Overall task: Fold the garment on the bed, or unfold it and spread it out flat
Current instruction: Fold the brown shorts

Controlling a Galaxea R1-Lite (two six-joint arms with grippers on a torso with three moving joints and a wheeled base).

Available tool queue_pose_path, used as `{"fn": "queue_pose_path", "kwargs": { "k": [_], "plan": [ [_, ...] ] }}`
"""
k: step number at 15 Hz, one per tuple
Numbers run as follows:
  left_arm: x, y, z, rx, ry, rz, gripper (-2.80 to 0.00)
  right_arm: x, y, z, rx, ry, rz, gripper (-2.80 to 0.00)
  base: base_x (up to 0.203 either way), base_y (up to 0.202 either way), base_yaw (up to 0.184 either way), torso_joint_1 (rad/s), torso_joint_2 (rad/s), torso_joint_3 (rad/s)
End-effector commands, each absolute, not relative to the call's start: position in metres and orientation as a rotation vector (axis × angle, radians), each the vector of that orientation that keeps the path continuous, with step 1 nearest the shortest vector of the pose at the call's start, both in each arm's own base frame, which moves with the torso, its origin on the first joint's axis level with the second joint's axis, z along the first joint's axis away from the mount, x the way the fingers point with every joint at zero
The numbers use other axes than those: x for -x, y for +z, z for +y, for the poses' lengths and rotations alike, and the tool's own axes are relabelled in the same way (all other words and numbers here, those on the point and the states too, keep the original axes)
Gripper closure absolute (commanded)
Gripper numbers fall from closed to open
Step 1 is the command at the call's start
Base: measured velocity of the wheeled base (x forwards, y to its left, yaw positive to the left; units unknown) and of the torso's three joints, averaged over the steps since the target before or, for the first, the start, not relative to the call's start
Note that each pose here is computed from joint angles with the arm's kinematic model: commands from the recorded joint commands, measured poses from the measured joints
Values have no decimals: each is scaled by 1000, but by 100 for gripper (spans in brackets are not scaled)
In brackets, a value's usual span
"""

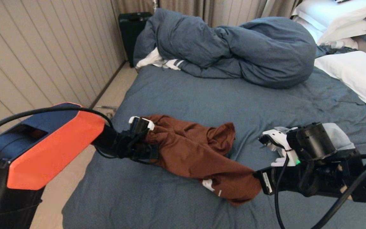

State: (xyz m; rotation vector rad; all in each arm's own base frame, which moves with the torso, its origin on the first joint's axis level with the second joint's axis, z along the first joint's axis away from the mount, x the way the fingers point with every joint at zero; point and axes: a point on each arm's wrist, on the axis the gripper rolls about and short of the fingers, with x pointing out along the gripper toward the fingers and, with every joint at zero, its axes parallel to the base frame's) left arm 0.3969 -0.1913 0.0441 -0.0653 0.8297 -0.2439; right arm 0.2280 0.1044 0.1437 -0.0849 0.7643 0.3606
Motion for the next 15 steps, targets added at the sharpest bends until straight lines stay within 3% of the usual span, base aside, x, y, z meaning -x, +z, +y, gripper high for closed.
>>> {"fn": "queue_pose_path", "kwargs": {
  "k": [1, 7, 15],
  "plan": [
    [-358, 80, -176, 52, -259, 821, 0, -224, 140, 104, 74, 356, 782, 0, 0, 0, 0, 0, 0, 0],
    [-286, 129, -153, -43, -329, 809, 0, -189, 134, 97, 68, 380, 808, 0, 0, 0, 0, 0, 0, 0],
    [-218, 108, -131, -215, -355, 1033, 0, -134, 131, 79, 104, 429, 841, 0, 0, 0, 0, 0, 0, 0]
  ]
}}
